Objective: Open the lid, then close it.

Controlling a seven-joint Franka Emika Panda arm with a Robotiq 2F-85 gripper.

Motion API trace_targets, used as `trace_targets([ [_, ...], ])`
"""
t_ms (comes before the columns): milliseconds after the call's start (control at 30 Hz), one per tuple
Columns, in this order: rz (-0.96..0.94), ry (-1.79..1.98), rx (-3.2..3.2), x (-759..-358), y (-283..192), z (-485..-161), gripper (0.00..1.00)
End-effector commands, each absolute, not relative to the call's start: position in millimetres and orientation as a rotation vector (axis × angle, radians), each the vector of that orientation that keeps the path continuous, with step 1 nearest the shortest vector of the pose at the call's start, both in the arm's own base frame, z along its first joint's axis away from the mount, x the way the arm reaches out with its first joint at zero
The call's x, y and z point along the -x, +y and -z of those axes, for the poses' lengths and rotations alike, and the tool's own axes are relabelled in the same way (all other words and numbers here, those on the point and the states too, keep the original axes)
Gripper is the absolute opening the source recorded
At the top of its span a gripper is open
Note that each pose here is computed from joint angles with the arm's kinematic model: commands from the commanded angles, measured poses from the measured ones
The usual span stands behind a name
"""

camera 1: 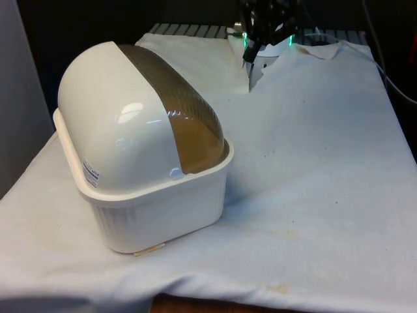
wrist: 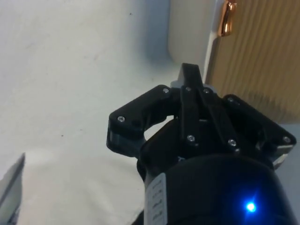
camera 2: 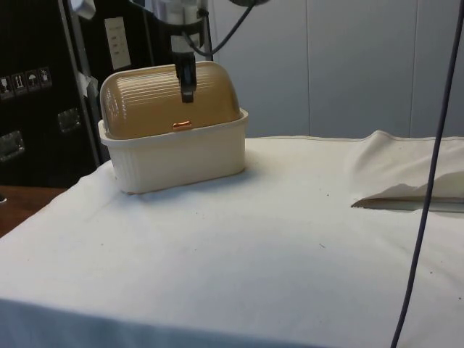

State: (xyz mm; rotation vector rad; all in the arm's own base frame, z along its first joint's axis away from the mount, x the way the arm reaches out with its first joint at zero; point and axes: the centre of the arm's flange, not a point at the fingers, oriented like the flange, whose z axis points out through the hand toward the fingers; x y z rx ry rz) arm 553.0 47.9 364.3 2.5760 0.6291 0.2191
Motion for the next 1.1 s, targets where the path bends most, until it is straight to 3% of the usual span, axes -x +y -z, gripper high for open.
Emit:
trace_targets([
  [0,-0.220,0.627,-2.571,-553,48,-362,0.00],
  [1067,-0.352,0.587,-2.458,-560,68,-296,0.00],
])
